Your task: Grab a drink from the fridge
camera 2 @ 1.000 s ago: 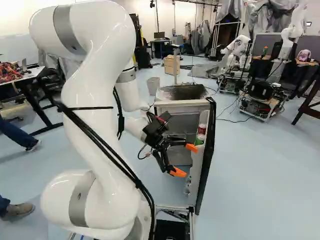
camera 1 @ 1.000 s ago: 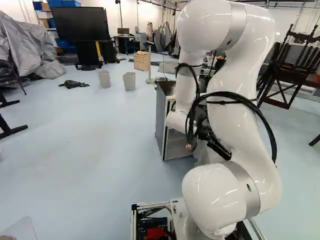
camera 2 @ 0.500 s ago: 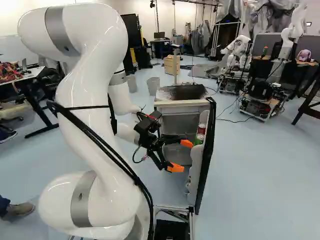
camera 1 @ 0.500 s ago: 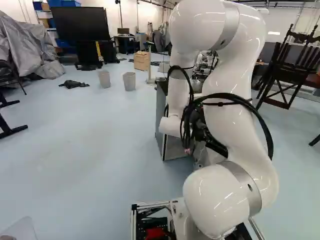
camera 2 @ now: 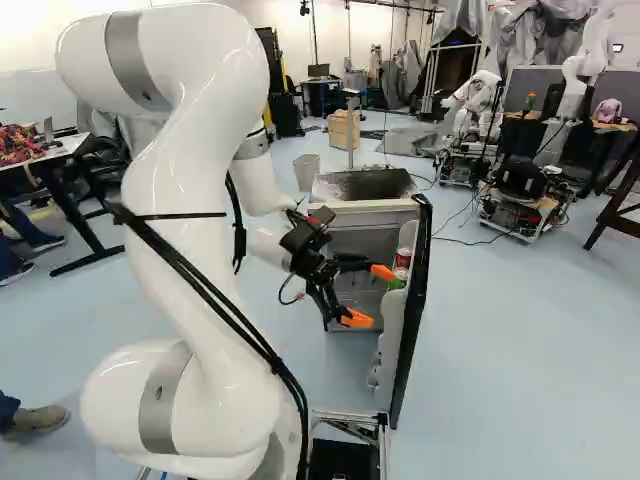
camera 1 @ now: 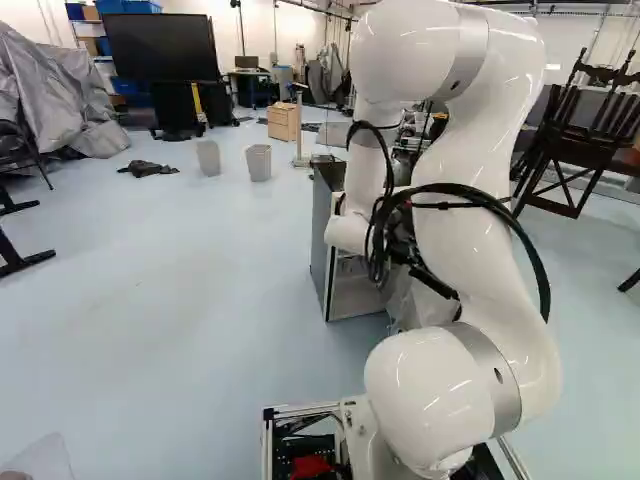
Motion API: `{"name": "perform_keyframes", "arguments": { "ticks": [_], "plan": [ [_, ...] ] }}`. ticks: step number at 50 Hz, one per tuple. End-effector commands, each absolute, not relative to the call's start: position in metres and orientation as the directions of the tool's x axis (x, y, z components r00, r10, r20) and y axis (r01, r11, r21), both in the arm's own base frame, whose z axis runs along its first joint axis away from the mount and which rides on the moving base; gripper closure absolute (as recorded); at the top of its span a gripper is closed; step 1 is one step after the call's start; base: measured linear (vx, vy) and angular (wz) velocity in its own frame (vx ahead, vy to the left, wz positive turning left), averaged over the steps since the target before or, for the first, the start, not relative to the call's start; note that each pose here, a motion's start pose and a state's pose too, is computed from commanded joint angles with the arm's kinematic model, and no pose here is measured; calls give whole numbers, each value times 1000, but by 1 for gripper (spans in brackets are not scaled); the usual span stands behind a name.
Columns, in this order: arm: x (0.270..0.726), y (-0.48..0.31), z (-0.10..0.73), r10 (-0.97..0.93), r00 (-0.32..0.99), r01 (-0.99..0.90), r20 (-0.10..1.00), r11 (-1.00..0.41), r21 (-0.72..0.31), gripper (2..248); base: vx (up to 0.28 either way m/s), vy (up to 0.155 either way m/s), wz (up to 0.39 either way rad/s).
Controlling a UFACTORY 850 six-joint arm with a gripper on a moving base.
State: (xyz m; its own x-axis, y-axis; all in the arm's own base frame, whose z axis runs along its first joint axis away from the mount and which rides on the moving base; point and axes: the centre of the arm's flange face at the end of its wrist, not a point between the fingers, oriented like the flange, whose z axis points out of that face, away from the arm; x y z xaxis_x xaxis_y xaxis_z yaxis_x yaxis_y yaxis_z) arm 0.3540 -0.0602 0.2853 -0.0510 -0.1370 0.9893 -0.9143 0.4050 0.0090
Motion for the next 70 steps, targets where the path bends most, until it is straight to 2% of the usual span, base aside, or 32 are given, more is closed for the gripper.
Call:
{"name": "perform_keyframes", "arguments": {
  "ticks": [35,70],
  "plan": [
    [424,-132,300,-151,-260,-822,954,553,-136,3,0,0,0],
    [469,-200,306,-144,-415,-731,898,641,-235,3,0,0,0]
  ]
}}
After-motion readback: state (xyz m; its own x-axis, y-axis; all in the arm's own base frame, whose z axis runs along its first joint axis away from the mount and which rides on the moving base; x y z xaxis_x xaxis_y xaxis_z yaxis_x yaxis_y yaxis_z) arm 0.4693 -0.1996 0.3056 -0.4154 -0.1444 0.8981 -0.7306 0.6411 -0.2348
